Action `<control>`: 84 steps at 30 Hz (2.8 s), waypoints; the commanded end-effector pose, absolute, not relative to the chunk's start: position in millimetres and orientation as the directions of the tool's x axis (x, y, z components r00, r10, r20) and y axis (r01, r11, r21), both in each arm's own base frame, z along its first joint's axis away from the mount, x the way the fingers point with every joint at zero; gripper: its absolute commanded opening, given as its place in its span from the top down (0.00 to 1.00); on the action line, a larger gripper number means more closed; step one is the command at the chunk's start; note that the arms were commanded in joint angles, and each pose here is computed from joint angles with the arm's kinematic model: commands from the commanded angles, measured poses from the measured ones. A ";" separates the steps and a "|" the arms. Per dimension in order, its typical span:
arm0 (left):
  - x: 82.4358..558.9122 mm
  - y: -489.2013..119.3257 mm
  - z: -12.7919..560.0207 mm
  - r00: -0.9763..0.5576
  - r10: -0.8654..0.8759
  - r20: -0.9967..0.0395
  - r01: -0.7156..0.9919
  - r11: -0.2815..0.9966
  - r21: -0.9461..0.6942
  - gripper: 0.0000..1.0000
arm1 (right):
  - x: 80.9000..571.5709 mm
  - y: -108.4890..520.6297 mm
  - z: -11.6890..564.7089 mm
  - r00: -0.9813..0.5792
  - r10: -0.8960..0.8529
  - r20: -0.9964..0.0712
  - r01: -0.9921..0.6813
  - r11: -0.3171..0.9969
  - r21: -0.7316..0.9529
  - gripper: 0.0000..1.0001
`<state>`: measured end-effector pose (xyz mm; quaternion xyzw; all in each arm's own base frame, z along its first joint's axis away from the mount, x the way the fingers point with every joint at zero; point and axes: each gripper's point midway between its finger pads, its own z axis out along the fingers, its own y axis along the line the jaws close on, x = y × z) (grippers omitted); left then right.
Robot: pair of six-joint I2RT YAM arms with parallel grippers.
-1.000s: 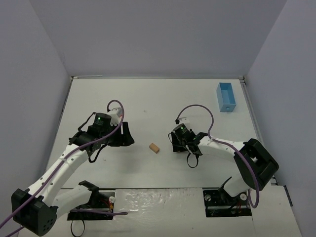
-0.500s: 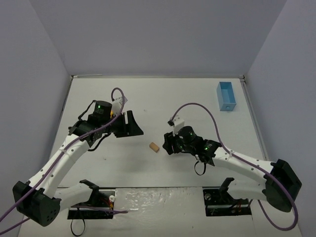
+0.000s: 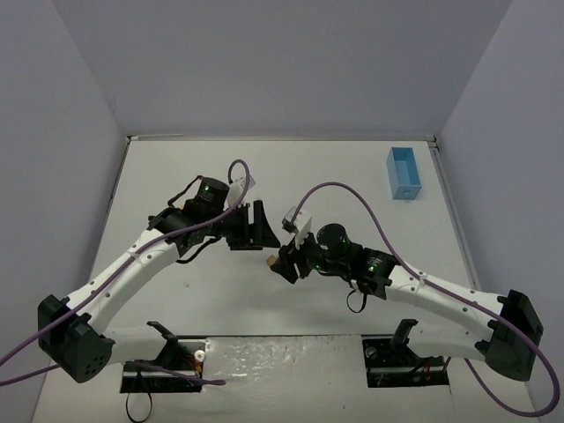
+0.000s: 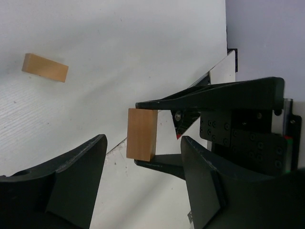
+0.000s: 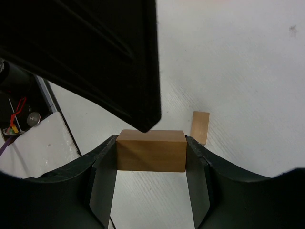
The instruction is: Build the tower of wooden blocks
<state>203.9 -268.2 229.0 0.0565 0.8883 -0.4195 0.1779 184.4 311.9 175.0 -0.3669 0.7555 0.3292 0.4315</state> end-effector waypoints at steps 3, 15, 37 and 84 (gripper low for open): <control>198.6 -292.9 247.1 -0.925 -0.064 -0.374 0.277 0.562 -0.780 0.41 | 185.5 326.8 246.1 -0.209 -0.142 -0.968 -0.887 0.443 0.127 0.90; 196.7 -304.5 242.4 -0.934 -0.046 -0.355 0.275 0.545 -0.792 0.49 | 190.6 324.8 261.3 -0.168 -0.123 -0.978 -0.882 0.461 0.093 0.87; 228.7 -226.6 212.2 -0.843 -0.037 -0.536 0.247 0.859 -0.449 1.00 | 207.3 301.1 213.3 -0.293 -0.174 -0.940 -0.770 0.625 0.124 0.07; 320.2 -138.0 49.7 -0.818 -0.189 -0.544 -0.158 0.982 -0.103 0.88 | 193.8 231.0 137.9 -0.500 -0.133 -0.856 -0.544 0.817 0.191 0.05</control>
